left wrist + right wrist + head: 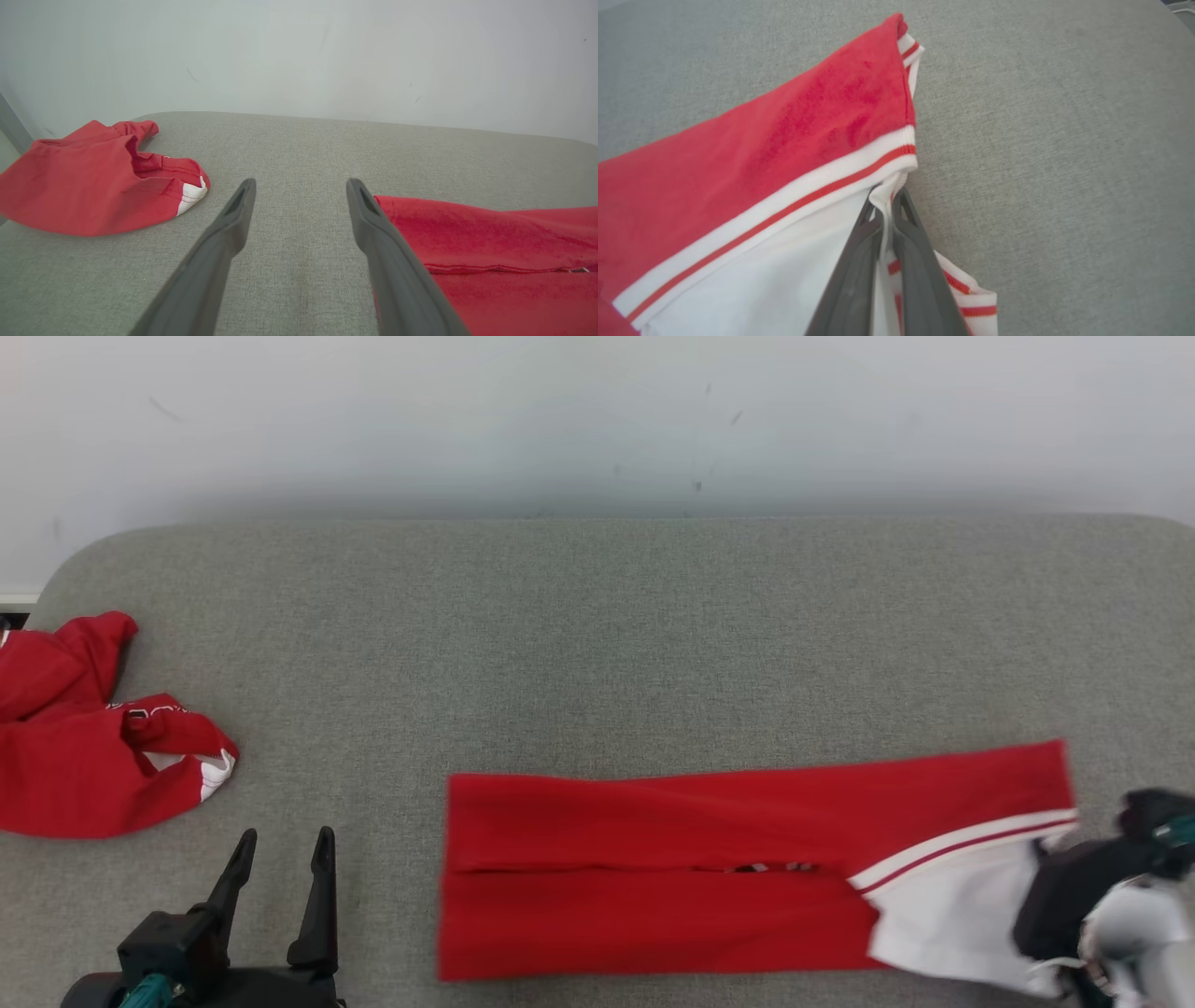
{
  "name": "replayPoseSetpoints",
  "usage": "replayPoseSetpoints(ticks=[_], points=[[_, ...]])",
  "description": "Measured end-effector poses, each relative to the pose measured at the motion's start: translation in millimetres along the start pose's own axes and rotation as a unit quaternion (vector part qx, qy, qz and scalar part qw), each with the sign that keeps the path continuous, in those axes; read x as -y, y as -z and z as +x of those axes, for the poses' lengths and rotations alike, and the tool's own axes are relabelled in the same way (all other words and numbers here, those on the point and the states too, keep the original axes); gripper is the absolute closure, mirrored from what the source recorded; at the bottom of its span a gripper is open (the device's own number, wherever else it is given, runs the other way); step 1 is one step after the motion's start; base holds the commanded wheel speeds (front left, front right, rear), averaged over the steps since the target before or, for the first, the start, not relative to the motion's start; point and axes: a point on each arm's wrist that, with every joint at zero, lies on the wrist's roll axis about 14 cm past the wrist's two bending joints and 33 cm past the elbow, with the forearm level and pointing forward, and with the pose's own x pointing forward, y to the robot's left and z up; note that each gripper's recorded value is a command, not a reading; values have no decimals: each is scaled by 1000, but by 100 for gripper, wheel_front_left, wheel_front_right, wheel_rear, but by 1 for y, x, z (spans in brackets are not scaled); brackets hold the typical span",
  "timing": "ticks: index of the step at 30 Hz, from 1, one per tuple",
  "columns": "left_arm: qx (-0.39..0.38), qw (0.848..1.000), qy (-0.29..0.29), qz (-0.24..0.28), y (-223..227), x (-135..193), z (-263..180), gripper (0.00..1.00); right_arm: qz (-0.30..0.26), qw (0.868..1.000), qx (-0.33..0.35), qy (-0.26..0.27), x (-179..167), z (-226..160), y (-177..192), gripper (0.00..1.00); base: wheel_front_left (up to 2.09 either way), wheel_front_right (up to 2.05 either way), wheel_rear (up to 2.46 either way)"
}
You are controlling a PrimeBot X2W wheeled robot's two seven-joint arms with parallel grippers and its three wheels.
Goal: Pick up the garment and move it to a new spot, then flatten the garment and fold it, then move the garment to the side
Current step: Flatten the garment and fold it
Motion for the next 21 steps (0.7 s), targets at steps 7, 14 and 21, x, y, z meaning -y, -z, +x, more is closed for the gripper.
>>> replayPoseSetpoints(ticks=[7, 14, 21], points=[[-3, 1000, 3, 0, 2, 2, 0, 0, 8, 997, 36, 61, 54, -2, -42, 100, 0, 0, 0], [-5, 1000, 3, -1, 2, 2, -1, 0, -7, 996, 35, 77, 64, -4, -49, 100, 0, 0, 0], [-9, 1000, 7, -11, 4, 6, -1, 0, -51, 998, 22, 0, -5, -7, -38, 100, 0, 0, 0]])
